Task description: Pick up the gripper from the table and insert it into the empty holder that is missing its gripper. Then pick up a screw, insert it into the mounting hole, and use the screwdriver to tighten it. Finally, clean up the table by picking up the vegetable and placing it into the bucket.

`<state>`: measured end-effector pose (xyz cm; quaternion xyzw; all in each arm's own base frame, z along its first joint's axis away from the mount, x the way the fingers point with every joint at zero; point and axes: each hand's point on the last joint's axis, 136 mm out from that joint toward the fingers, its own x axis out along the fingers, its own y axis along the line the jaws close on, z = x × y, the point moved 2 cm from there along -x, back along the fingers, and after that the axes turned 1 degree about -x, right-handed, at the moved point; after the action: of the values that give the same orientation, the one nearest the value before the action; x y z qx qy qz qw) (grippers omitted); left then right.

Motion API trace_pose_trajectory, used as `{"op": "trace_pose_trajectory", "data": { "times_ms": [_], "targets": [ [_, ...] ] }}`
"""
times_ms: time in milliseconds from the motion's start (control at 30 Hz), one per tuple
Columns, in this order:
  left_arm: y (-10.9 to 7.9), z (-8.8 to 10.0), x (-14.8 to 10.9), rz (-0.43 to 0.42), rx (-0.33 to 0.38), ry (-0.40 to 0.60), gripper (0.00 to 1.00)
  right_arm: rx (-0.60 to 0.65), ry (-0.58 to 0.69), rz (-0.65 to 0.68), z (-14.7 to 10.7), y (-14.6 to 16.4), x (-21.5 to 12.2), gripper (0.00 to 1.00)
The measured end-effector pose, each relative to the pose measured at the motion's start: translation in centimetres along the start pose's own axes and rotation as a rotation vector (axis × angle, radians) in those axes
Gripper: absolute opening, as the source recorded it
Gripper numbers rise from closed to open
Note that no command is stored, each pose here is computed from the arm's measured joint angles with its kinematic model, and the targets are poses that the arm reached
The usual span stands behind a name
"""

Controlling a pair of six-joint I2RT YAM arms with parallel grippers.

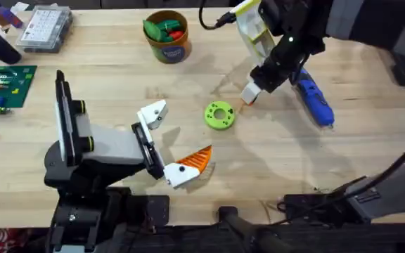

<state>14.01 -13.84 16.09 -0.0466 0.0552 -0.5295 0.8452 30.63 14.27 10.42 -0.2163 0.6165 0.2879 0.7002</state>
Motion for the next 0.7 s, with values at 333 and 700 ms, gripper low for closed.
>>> {"op": "trace_pose_trajectory", "data": {
  "times_ms": [333,700],
  "targets": [
    [0.0,0.0,0.0,0.0,0.0,0.0,0.99,-0.005,0.0,-0.001,0.01,-0.02,0.0,0.262],
    [0.0,-0.01,0.0,0.0,0.0,0.0,0.99,-0.003,-0.002,0.004,0.03,0.08,-0.09,0.008]
  ]
}}
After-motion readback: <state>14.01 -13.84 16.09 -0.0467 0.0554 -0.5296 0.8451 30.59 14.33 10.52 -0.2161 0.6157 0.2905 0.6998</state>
